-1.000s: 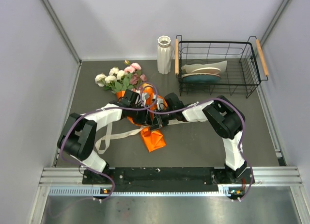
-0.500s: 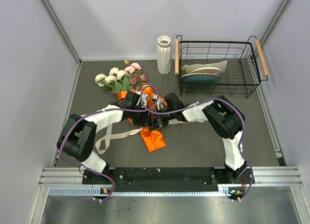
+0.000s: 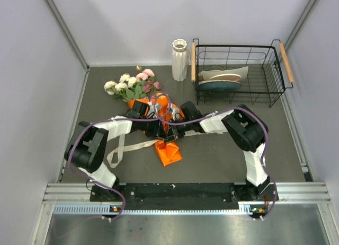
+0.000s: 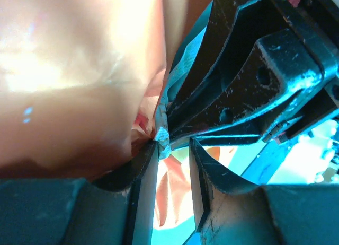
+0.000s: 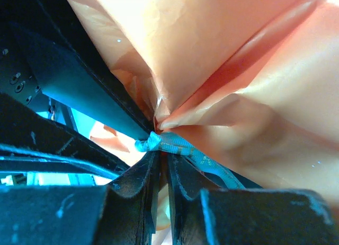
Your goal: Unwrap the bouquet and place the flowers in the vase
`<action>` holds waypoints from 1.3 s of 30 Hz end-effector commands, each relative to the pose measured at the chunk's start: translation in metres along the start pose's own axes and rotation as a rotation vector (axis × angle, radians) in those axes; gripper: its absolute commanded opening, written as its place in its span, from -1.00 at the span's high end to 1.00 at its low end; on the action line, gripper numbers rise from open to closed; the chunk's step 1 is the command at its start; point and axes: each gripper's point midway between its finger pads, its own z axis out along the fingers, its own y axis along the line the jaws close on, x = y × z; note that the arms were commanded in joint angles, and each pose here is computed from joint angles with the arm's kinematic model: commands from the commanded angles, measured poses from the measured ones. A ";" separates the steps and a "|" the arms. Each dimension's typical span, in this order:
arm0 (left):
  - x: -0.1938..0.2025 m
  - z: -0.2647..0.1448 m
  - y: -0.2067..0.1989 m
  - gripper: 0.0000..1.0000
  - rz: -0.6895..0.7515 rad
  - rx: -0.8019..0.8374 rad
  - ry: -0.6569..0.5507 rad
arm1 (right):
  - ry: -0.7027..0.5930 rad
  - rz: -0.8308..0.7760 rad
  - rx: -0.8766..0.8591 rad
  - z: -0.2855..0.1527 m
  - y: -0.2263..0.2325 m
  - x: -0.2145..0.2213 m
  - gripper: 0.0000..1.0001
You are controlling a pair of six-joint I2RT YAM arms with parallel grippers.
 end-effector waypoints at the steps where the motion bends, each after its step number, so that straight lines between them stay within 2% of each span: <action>1: 0.006 -0.014 -0.062 0.33 -0.036 0.312 0.009 | -0.058 -0.036 0.065 -0.001 -0.016 -0.009 0.78; 2: -0.009 -0.019 -0.073 0.33 -0.009 0.359 -0.051 | -0.058 -0.035 0.065 -0.001 -0.016 -0.008 0.78; 5: -0.023 -0.032 -0.087 0.33 0.018 0.404 -0.117 | -0.063 -0.031 0.064 -0.001 -0.015 -0.008 0.78; 9: -0.028 -0.039 -0.091 0.32 0.003 0.417 -0.141 | -0.080 -0.022 0.069 -0.003 -0.014 -0.009 0.78; 12: -0.026 -0.042 -0.076 0.32 -0.017 0.315 -0.151 | -0.114 -0.027 0.063 -0.008 -0.007 -0.015 0.77; 15: -0.036 -0.055 -0.065 0.26 0.011 0.179 -0.226 | -0.150 -0.036 0.058 -0.014 0.002 -0.022 0.76; 16: -0.033 -0.063 -0.050 0.24 -0.006 0.064 -0.247 | -0.166 -0.040 0.059 -0.018 0.004 -0.025 0.75; 20: -0.036 -0.091 -0.040 0.20 -0.011 -0.084 -0.359 | -0.226 -0.104 0.059 -0.033 0.021 -0.040 0.71; 24: -0.026 -0.103 -0.029 0.26 -0.074 -0.152 -0.416 | -0.299 -0.236 0.067 -0.056 0.052 -0.067 0.59; 27: -0.019 -0.099 -0.018 0.31 -0.130 -0.166 -0.443 | -0.290 -0.296 0.107 -0.055 0.052 -0.078 0.52; 29: -0.014 -0.094 -0.010 0.32 -0.158 -0.172 -0.455 | -0.220 -0.337 0.157 -0.047 0.043 -0.070 0.49; 31: -0.012 -0.089 -0.006 0.24 -0.171 -0.174 -0.454 | -0.159 -0.374 0.205 -0.037 0.039 -0.064 0.44; 33: -0.009 -0.083 0.000 0.11 -0.187 -0.184 -0.434 | -0.161 -0.450 0.243 -0.034 0.040 -0.069 0.26; 36: -0.010 -0.080 0.003 -0.01 -0.187 -0.191 -0.434 | -0.137 -0.456 0.255 -0.032 0.042 -0.062 0.18; 38: -0.010 -0.078 0.007 -0.02 -0.188 -0.201 -0.436 | -0.123 -0.454 0.262 -0.029 0.044 -0.057 0.26; 39: -0.007 -0.074 0.012 0.01 -0.197 -0.212 -0.423 | -0.118 -0.455 0.270 -0.026 0.045 -0.058 0.54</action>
